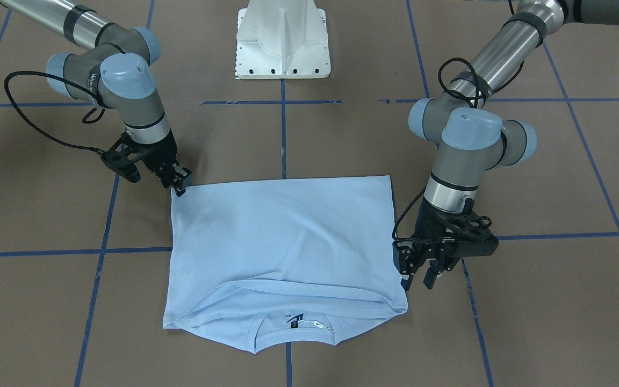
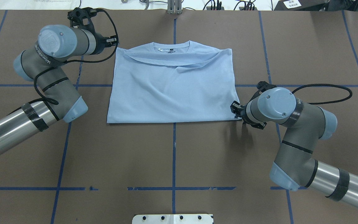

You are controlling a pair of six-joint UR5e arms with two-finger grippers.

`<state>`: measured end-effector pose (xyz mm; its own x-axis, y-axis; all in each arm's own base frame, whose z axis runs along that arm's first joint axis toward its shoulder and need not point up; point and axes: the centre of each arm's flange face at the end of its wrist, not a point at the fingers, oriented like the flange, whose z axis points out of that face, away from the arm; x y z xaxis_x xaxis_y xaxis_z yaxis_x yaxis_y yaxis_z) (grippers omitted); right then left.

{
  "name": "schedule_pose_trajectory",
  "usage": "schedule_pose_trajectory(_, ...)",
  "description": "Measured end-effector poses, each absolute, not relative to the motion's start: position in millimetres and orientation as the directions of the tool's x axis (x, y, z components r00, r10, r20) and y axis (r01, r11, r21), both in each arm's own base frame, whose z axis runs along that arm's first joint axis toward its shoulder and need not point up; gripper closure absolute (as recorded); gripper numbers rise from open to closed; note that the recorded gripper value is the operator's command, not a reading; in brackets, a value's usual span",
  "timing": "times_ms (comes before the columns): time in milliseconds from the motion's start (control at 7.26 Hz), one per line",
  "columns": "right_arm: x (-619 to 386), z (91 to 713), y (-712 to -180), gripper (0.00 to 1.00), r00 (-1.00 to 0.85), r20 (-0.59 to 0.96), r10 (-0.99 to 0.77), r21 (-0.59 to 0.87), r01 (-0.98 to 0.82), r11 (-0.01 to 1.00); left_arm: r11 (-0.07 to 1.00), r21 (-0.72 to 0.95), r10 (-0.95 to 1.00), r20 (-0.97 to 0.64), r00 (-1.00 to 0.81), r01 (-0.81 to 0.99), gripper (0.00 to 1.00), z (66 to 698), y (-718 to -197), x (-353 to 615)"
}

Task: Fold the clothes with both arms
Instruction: 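Drag the folded shirt with the right gripper toward the robot, rotating it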

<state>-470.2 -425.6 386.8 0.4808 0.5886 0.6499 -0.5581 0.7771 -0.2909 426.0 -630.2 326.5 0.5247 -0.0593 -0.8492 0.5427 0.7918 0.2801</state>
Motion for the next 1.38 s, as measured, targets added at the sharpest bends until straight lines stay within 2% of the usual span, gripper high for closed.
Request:
schedule_pose_trajectory(413, -465.8, 381.2, -424.9, 1.00, 0.473, 0.659, 0.585, -0.294, -0.554, 0.779, 0.792, 0.280, -0.058, -0.850, 0.523, 0.543, 0.46, 325.2, -629.8, 425.8)
schedule_pose_trajectory(689, -435.9, 367.3, -402.1, 1.00, 0.454, 0.686, 0.569, -0.304, -0.531, 0.791, 0.789, 0.281, -0.050, -0.857, 0.512, 0.547, 0.46, 316.1, -627.2, 422.5)
schedule_pose_trajectory(964, -388.0, 354.4, -314.3, 1.00, 0.469, 0.693, 0.547, -0.373, -0.417, 0.829, 0.789, 0.280, -0.028, -0.873, 0.488, 0.546, 0.47, 300.4, -616.0, 418.7)
schedule_pose_trajectory(1240, -379.6, 337.9, -202.8, 1.00, 0.543, 0.669, 0.508, -0.454, -0.243, 0.857, 0.856, 0.210, -0.012, -0.906, 0.423, 0.473, 0.46, 293.2, -582.2, 408.8)
schedule_pose_trajectory(1377, -381.9, 325.5, -156.7, 0.01, 0.575, 0.667, 0.475, -0.481, -0.155, 0.863, 0.879, 0.168, -0.019, -0.922, 0.386, 0.446, 0.34, 287.2, -565.5, 406.4)
